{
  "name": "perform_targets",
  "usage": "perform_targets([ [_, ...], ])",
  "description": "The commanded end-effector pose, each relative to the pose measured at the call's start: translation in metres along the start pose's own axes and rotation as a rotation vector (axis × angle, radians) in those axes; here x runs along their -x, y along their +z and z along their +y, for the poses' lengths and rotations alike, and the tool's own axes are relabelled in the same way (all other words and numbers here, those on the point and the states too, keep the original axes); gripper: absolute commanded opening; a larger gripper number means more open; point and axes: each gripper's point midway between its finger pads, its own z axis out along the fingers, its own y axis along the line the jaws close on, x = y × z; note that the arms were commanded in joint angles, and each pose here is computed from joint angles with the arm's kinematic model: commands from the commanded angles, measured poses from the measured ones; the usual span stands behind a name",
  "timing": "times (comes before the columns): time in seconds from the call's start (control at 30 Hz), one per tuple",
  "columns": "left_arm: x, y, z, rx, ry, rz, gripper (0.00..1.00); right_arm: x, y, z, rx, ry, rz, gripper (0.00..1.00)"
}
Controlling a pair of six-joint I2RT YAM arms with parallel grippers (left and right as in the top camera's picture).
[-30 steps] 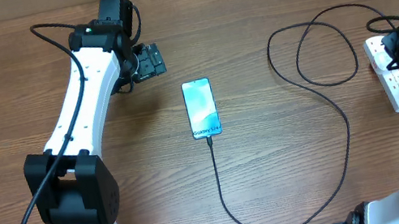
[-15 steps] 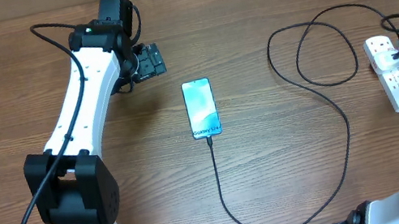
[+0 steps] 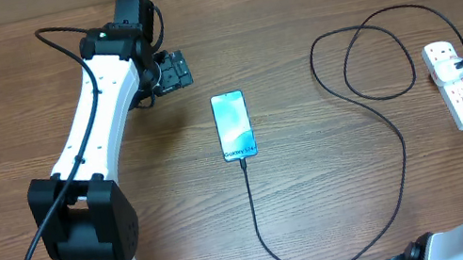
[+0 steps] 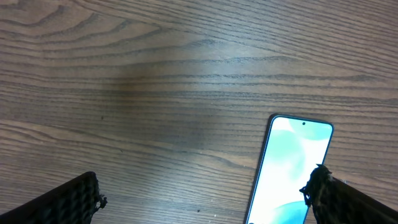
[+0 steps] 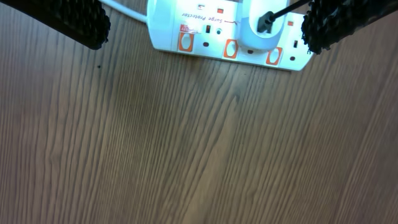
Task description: Plug charger to phone and switch on socket
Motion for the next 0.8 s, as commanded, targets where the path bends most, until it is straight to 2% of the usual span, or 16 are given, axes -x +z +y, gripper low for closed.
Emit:
perform_targets([
  [0.0, 0.003, -0.006, 0.000, 0.003, 0.020, -0.022, 1.00, 0.007, -0.001, -0.006, -0.011, -0.068, -0.019, 1.00],
  [0.17, 0.003, -0.006, 0.000, 0.003, 0.020, -0.022, 1.00, 0.006, 0.018, -0.019, -0.042, -0.069, 0.029, 1.00],
  [0.33, 0.003, -0.006, 0.000, 0.003, 0.020, -0.022, 1.00, -0.019, 0.046, -0.016, 0.008, -0.178, 0.178, 1.00],
  [0.43, 0.003, -0.006, 0.000, 0.004, 0.020, -0.021, 1.00, -0.033, 0.060, -0.020, -0.022, -0.199, 0.235, 1.00],
  [0.77, 0.003, -0.006, 0.000, 0.004, 0.020, -0.021, 0.99, -0.054, 0.090, -0.024, -0.062, -0.281, 0.308, 1.00],
])
